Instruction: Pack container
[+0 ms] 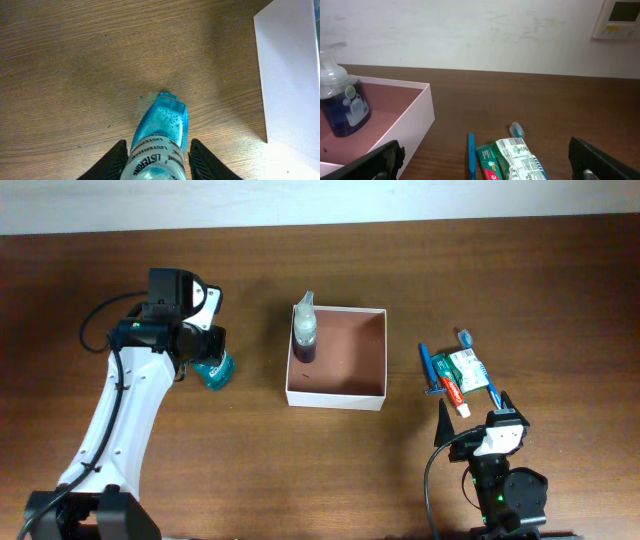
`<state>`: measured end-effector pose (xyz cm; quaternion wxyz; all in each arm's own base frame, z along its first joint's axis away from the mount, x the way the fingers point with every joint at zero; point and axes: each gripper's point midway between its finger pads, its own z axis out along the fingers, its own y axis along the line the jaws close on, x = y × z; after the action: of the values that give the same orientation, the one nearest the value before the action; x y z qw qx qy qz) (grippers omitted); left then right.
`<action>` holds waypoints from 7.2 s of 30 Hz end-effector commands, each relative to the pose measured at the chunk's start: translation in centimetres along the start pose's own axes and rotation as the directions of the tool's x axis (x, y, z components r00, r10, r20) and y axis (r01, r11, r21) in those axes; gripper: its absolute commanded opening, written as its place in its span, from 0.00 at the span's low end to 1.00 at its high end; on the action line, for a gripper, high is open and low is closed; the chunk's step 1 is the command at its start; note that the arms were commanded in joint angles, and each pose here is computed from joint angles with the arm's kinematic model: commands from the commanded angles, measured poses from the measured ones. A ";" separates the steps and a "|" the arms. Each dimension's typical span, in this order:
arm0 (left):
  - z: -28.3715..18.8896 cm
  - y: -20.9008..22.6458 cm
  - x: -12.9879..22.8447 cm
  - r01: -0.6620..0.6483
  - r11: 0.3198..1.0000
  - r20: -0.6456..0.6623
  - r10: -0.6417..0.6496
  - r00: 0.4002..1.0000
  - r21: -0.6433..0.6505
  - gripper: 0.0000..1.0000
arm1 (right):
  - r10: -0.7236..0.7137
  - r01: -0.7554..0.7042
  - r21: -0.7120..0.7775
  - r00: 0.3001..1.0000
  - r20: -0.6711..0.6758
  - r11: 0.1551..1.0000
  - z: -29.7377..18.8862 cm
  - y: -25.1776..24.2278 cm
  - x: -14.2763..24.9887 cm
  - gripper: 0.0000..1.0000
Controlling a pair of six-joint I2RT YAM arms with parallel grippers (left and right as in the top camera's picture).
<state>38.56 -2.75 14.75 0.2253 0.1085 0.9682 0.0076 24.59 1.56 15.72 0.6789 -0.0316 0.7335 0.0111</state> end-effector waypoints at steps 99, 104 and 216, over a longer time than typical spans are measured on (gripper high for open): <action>-2.0 -16.8 -5.0 0.207 0.977 0.192 -0.211 0.958 0.044 0.21 | 0.003 -0.003 -0.007 1.000 -0.003 1.000 0.0 0.2 0.2 0.98; -1.6 -16.4 -4.8 0.208 0.978 0.188 -0.208 0.960 0.016 0.21 | 0.003 -0.003 -0.007 1.000 -0.003 1.000 0.0 0.2 0.2 0.98; 5.6 -9.1 3.4 0.334 0.827 -0.164 -0.291 0.942 0.453 0.00 | 0.003 -0.003 -0.007 1.000 -0.003 1.000 0.0 0.2 0.2 0.98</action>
<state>37.07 -10.61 8.51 0.1647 -0.0092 0.9557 -0.2439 24.59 1.56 15.72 0.6789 -0.0318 0.7335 0.0110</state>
